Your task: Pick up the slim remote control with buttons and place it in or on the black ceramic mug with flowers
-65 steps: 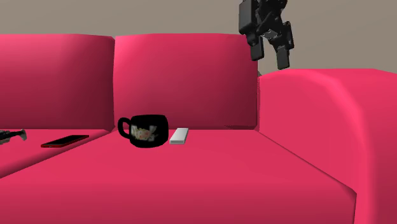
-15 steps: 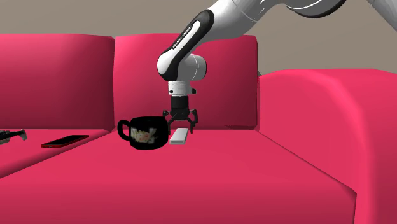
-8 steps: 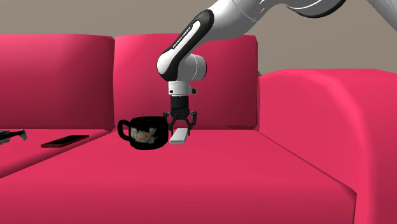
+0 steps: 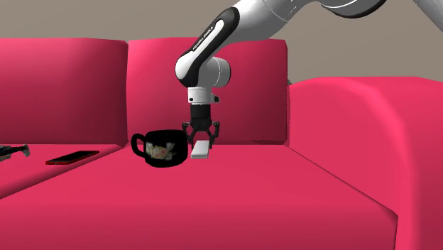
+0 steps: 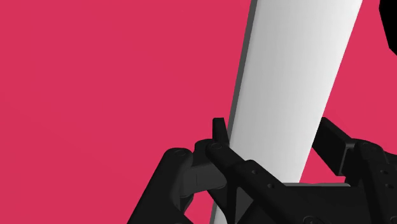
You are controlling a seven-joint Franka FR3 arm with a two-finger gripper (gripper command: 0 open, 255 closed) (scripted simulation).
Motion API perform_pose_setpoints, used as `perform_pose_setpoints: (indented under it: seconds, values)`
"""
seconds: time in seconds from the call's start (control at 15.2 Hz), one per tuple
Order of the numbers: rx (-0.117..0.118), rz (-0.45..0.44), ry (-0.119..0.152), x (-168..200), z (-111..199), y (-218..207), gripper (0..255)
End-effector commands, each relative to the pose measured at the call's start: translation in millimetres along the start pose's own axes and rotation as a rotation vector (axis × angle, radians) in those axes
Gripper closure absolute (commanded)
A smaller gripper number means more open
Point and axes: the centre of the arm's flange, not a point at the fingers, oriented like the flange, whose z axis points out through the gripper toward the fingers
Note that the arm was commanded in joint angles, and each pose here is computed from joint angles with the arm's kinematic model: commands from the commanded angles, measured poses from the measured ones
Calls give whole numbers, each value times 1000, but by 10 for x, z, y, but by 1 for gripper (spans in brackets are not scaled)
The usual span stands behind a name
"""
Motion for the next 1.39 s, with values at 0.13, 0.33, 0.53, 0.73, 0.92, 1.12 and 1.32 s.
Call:
perform_pose_setpoints:
  seconds: [0.13, 0.33, 0.53, 0.73, 0.92, 1.12, 1.32]
  values:
    - [0, 0, 0, 3, -211, -1, 255]
    - [0, 0, 0, 5, -369, 3, 255]
    - [0, 0, 0, 9, -527, 6, 255]
    - [0, 0, 0, 12, -686, 9, 255]
    - [0, 0, 0, 15, -844, 12, 255]
    - [0, 0, 0, 18, -1002, 16, 255]
    - [0, 0, 0, 21, -1161, 19, 255]
